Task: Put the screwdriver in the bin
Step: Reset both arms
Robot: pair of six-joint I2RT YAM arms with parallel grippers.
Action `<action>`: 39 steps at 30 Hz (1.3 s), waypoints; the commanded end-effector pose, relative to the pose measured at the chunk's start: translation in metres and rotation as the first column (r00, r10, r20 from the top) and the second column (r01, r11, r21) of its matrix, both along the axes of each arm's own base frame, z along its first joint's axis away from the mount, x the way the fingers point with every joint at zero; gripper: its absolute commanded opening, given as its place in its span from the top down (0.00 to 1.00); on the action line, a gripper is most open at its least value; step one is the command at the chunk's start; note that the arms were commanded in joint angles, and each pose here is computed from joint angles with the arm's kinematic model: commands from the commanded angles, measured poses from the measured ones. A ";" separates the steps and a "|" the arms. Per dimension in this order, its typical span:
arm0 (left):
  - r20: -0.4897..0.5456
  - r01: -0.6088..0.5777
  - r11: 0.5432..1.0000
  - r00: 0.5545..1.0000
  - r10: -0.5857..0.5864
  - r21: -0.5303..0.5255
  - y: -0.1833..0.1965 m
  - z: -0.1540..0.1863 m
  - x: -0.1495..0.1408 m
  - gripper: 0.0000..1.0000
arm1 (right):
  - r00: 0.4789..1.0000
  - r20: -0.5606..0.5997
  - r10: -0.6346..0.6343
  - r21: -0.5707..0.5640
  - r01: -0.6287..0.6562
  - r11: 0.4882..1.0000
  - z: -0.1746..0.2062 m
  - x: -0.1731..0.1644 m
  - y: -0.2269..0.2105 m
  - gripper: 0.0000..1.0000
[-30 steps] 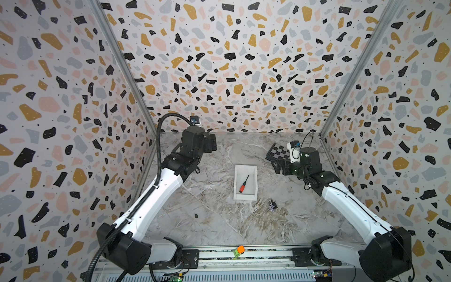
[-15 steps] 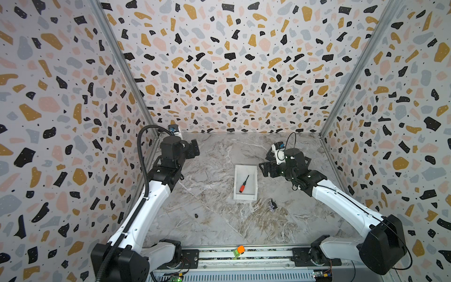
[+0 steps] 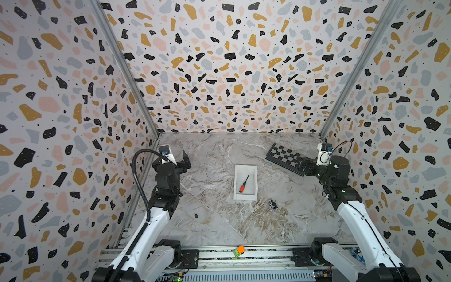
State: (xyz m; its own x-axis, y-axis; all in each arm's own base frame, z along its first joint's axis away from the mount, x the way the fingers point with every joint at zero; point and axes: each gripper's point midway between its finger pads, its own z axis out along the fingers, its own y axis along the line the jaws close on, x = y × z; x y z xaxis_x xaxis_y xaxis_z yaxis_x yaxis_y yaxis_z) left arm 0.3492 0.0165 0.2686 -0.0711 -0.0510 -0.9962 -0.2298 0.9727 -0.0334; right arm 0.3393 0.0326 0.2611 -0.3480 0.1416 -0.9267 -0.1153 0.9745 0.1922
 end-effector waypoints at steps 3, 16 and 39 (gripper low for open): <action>0.188 -0.077 0.996 0.980 0.068 0.038 0.016 -0.003 -0.029 0.00 | 0.984 0.170 -0.054 -0.092 0.070 0.993 0.009 -0.012 -0.016 0.01; 0.118 -0.044 0.999 0.992 0.041 0.023 0.012 -0.058 -0.035 0.00 | 0.980 0.180 -0.087 -0.088 0.105 0.991 -0.049 0.001 -0.022 0.01; 0.006 0.038 0.995 0.999 -0.039 0.088 -0.003 -0.114 -0.011 0.00 | 0.958 0.270 -0.097 -0.217 0.158 0.963 -0.105 0.009 -0.016 0.01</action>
State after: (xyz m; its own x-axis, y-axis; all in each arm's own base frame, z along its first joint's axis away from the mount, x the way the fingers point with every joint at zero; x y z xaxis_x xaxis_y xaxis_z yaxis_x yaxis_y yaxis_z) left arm 0.3328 0.0150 0.1293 -0.1734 0.0237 -0.9846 -0.2000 0.9780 0.0588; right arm 0.3405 0.0193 0.1338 -0.1747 -0.0197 -0.9844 -0.0299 0.9994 -0.0147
